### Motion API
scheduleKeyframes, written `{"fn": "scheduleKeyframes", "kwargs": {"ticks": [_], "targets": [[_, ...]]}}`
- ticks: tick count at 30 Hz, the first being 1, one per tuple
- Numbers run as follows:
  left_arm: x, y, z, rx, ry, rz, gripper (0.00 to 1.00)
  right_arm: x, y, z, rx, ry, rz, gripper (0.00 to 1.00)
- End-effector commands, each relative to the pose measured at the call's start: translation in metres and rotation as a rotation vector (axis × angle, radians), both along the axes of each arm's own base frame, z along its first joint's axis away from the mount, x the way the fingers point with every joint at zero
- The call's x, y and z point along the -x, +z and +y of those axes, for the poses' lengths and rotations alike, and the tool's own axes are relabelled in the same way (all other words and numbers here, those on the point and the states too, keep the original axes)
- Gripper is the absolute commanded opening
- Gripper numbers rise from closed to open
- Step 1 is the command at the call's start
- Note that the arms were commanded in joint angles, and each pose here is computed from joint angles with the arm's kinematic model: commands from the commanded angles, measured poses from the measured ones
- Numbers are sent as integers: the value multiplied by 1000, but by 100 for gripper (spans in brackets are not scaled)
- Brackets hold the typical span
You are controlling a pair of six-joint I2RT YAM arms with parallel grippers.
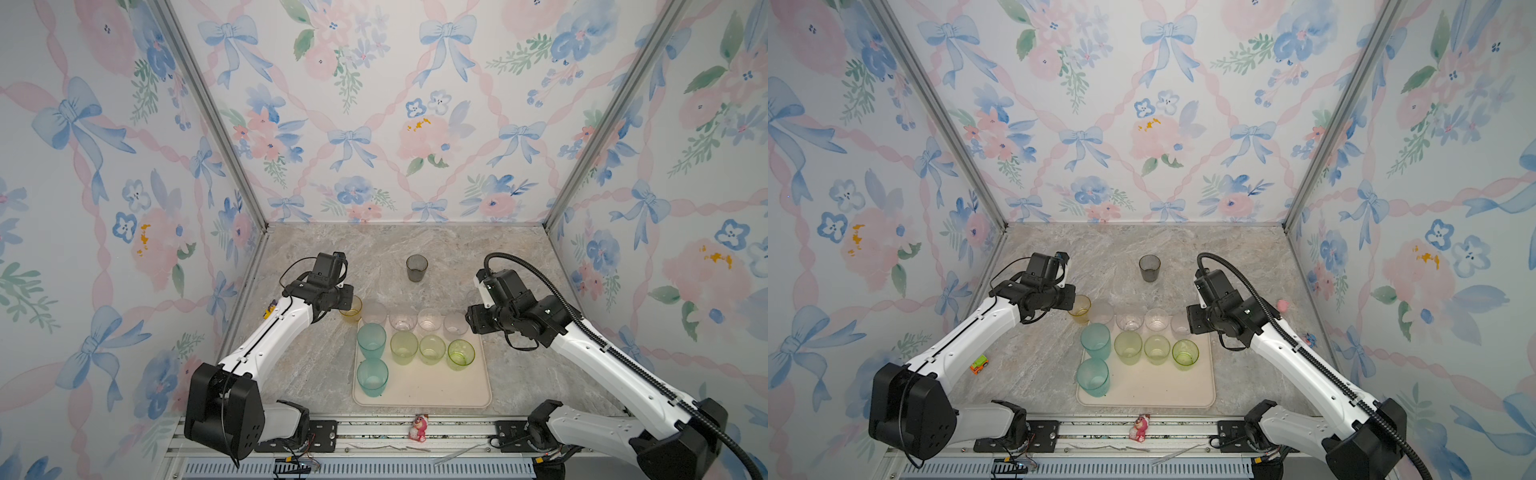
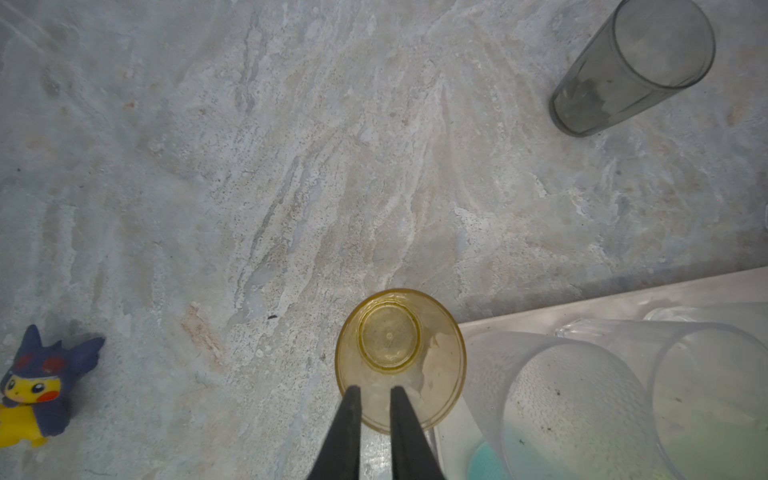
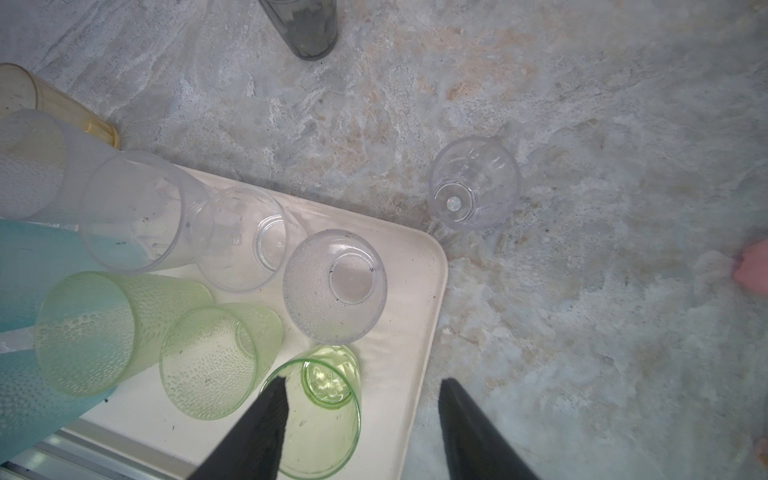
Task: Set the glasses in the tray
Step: 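Raise the right gripper while the left gripper lowers toward the yellow cup, then close the left gripper on the yellow cup's rim and lift it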
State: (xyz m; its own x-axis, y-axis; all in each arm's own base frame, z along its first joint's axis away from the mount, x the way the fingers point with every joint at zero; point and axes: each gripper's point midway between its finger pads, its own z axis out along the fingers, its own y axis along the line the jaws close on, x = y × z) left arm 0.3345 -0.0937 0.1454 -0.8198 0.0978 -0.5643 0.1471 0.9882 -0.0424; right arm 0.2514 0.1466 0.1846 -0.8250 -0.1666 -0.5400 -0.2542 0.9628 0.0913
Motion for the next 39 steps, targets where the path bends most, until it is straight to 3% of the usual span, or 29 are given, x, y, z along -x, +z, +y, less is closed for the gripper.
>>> {"fn": "scheduleKeyframes", "kwargs": {"ticks": [1,6,27,39], "targets": [[12,-23,6,8,18,92,19,1,2,-4,-15,3,-18,61],[13,-37,11,-2,30,131,23,4,1,-8,-24,-8,-23,61],[9,-57,16,-10,46,194,20,11,-4,-16,-35,-21,-24,61],[1,-67,15,-21,45,228,12,11,-7,-24,-41,-42,-16,62]]}}
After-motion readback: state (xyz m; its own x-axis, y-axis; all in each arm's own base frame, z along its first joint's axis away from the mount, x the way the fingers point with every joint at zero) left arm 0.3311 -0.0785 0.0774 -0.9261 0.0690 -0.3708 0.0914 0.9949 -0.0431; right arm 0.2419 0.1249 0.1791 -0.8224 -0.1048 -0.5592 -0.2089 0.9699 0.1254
